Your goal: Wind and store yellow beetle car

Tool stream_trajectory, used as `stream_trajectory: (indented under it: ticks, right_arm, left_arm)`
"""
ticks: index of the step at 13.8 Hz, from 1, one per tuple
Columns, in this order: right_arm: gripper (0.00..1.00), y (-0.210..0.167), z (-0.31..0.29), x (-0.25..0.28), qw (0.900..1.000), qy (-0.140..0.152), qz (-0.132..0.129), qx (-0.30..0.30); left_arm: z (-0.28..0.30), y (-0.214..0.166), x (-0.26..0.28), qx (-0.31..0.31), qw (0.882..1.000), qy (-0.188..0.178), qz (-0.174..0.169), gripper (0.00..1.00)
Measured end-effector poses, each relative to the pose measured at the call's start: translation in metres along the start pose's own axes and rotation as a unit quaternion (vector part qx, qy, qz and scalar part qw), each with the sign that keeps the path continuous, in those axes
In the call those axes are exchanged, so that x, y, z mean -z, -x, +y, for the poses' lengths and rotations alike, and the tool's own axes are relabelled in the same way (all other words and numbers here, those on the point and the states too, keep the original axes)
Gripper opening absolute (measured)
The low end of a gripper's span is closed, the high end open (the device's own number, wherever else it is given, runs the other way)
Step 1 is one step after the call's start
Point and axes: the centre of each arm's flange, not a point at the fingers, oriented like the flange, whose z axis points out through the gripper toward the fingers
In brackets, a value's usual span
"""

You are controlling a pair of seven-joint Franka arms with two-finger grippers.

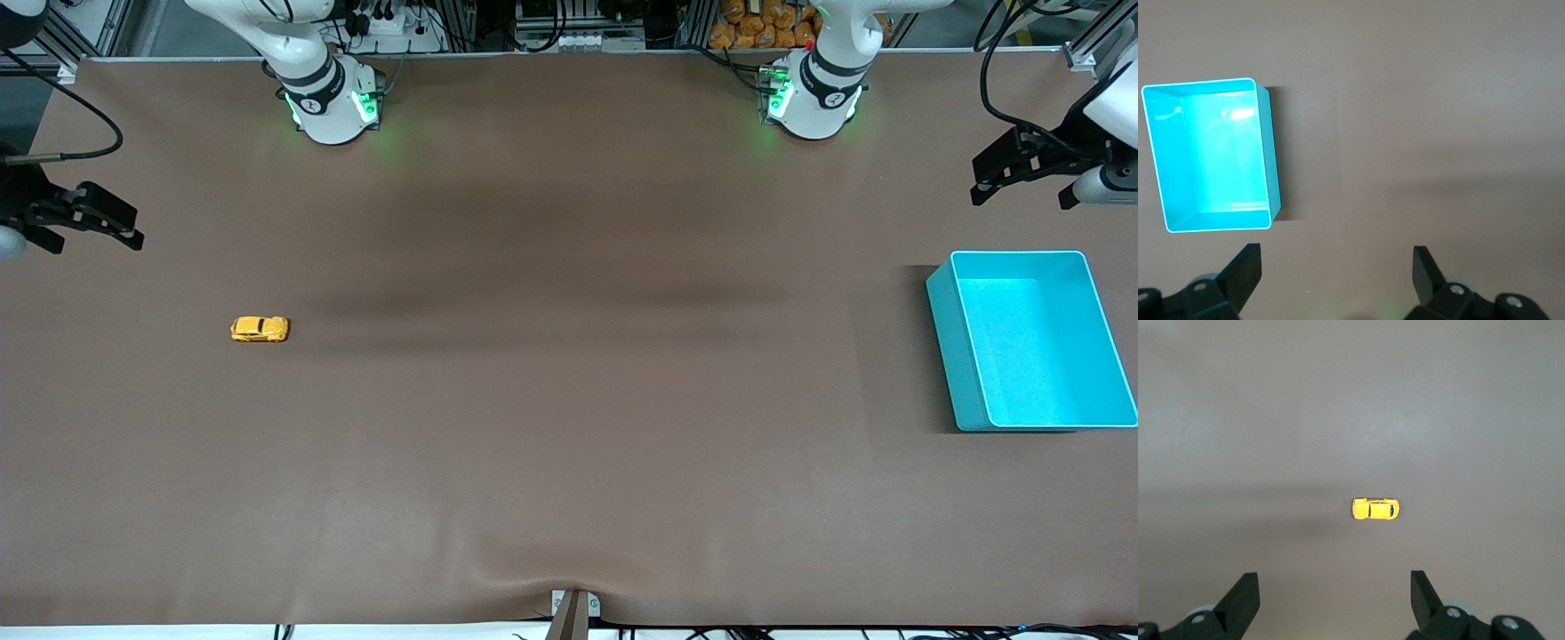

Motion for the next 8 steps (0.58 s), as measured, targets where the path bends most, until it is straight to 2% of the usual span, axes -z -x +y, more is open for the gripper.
stream_trajectory:
  ticks: [2, 8]
  right_arm:
    - [1.0, -0.001, -0.009, -0.008, 0.999, 0.001, -0.012, -0.038]
    - [1.0, -0.002, -0.001, -0.021, 0.996, 0.003, -0.038, -0.075]
  left_arm:
    - [0.0, 0.0, 0.0, 0.0, 1.0, 0.0, 0.0, 1.0]
    - [0.0, 0.0, 0.0, 0.0, 1.0, 0.0, 0.0, 1.0]
